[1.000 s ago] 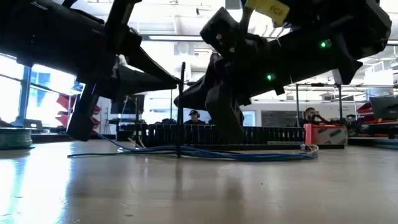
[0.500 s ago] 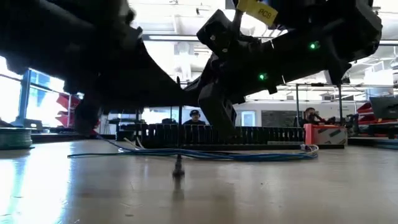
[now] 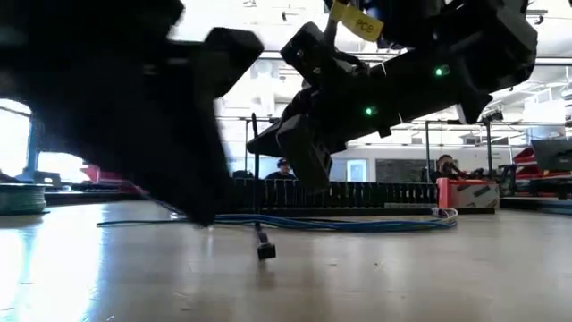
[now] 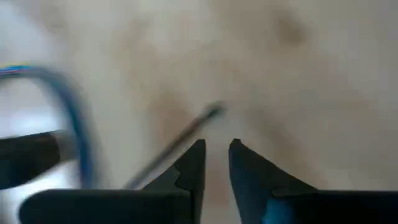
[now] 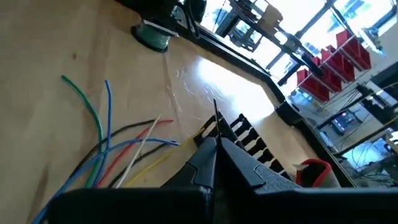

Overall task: Ziptie cables
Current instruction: Wrap the cables using a black zip tie

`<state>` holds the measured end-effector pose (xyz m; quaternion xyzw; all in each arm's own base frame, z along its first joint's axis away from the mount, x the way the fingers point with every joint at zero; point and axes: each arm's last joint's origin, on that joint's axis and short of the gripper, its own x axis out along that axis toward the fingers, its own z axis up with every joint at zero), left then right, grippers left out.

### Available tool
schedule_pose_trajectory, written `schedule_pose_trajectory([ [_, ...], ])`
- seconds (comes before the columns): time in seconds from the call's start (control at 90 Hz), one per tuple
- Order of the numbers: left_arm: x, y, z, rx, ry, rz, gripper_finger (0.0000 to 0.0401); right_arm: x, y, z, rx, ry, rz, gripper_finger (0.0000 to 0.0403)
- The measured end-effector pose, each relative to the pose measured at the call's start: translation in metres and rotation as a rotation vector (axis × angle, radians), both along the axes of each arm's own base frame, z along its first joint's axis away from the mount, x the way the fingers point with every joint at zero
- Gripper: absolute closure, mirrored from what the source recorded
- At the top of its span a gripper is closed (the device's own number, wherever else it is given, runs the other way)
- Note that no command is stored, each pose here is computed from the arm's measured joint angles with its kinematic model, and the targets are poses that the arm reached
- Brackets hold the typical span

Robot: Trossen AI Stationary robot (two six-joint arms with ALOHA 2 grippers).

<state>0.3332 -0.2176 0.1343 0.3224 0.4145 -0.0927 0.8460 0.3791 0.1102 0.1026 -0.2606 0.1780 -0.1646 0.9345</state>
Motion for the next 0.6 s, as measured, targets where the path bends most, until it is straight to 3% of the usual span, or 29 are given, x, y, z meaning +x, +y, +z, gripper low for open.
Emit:
schedule_pose_trajectory([
  [0.122,0.008,0.009,-0.006,0.013,0.011,-0.009,0.0282,-0.001,0.000,-0.002,0.014,0.009,-0.007,0.0403],
  [0.311,0.018,0.013,-0.026,0.092,0.052,-0.148,0.0249,-0.001,0.000,-0.002,0.017,0.014,-0.008,0.0403],
  [0.422,0.022,0.015,-0.032,0.103,0.058,-0.197,0.0246,-0.002,-0.001,-0.005,0.007,0.046,-0.009,0.0403],
  [0.6,0.027,0.023,-0.034,0.002,0.102,-0.231,0.0275,-0.005,-0.003,-0.011,0.005,0.097,-0.035,0.0403],
])
